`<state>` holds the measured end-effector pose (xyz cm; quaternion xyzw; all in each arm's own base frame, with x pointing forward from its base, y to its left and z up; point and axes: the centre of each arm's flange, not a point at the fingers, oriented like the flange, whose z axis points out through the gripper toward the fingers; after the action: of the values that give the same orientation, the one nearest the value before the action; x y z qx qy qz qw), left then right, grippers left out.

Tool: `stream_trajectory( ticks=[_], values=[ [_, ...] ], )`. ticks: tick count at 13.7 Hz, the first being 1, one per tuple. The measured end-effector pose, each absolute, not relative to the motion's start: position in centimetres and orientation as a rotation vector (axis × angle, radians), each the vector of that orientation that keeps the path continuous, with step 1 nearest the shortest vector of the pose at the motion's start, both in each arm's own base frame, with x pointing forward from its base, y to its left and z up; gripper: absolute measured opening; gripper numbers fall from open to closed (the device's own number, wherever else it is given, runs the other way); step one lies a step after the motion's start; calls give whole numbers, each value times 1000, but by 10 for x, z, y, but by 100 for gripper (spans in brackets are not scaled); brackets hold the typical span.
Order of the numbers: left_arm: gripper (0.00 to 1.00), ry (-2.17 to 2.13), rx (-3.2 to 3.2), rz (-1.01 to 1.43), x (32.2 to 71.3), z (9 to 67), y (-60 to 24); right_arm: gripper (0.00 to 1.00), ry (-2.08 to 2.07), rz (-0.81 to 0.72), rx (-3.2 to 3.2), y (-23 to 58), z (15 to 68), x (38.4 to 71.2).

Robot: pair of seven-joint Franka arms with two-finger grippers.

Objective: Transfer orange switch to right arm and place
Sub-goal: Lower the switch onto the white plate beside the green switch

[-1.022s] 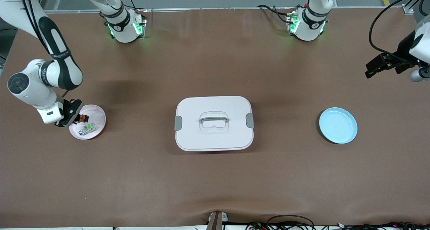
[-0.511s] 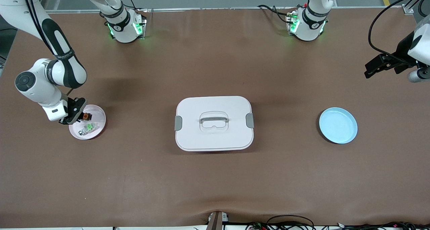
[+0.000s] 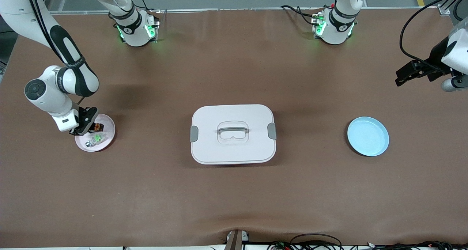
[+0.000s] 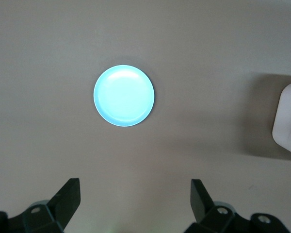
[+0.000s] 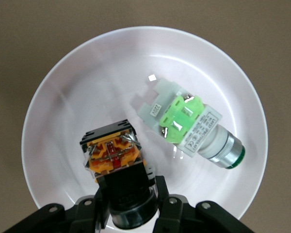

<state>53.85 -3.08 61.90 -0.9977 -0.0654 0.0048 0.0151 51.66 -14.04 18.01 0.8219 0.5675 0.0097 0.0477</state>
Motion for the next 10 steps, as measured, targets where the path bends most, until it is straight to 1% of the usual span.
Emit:
stream_trajectory(
  ticks=[4,5,7,9,10],
  values=[
    [100,-192,-3105,15,538,619,-35,40,1724,28,2512,-143,180,515],
    [100,-190,-3105,15,538,619,-36,47,1719,28,2516,-145,180,515],
    [100,-189,-3105,15,538,619,-36,64,1710,28,2521,-149,180,514],
    [100,-189,-3105,15,538,619,-36,86,1706,31,2521,-150,180,514],
    [100,-189,-3105,15,538,619,-36,95,1706,32,2520,-150,180,514]
  ],
)
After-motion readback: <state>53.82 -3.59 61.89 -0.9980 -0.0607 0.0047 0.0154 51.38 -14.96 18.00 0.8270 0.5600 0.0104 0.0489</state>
